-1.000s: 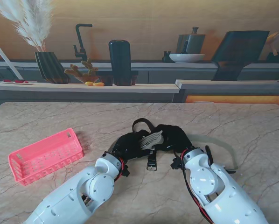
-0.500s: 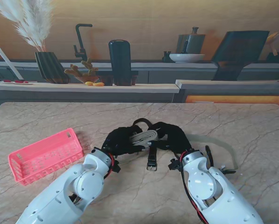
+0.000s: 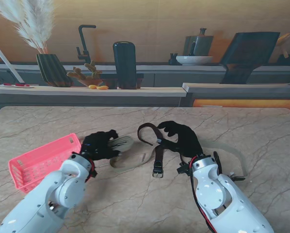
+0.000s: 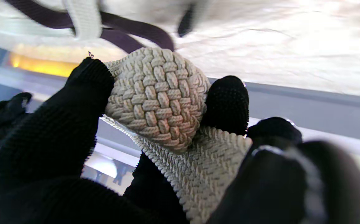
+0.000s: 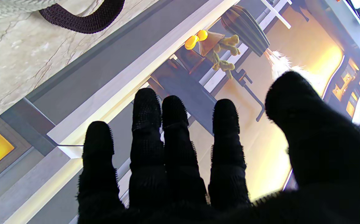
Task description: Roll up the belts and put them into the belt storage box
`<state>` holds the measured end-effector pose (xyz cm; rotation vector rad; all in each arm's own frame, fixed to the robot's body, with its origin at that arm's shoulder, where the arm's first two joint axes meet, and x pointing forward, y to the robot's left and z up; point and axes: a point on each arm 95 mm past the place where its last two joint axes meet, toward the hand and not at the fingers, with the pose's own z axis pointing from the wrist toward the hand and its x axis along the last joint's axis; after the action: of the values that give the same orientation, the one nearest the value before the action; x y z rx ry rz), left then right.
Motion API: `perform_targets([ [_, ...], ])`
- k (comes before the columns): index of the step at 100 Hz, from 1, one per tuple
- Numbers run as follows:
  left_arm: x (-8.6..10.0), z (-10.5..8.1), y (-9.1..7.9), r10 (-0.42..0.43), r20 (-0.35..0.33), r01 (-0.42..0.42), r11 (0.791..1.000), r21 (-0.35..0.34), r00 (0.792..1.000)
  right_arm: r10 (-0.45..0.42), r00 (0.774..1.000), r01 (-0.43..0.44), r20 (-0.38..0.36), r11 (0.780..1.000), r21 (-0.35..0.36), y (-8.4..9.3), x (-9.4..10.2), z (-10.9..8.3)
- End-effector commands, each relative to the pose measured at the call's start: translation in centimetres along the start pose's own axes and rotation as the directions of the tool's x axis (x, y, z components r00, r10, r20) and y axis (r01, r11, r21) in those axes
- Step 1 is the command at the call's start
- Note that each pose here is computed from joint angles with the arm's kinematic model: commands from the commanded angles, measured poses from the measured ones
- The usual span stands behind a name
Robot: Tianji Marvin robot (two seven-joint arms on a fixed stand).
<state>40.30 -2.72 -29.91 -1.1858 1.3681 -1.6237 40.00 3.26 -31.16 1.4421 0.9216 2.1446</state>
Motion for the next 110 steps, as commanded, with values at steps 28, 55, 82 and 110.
perform_targets([
  [28, -6.6, -3.6, -0.8, 0.203, 0.189, -0.205, 0.979, -0.009, 0.961, 0.003, 1.000, -0.003, 0.024, 1.000, 0.005, -0.5, 0.1, 0.0],
  [55, -10.0, -5.7, -0.4, 0.299, 0.303, -0.305, 0.952, -0.027, 0.905, -0.012, 0.999, 0.012, 0.035, 1.000, 0.013, -0.4, 0.0, -0.1],
  [82, -11.7, -6.6, 0.5, 0.338, 0.363, -0.336, 0.939, -0.070, 0.868, -0.027, 0.999, 0.027, 0.042, 1.000, 0.011, -0.3, -0.2, -0.1],
  [110, -12.5, -6.4, 1.4, 0.335, 0.404, -0.331, 0.940, -0.082, 0.851, -0.028, 0.998, 0.027, 0.051, 1.000, 0.015, -0.5, -0.2, -0.1],
])
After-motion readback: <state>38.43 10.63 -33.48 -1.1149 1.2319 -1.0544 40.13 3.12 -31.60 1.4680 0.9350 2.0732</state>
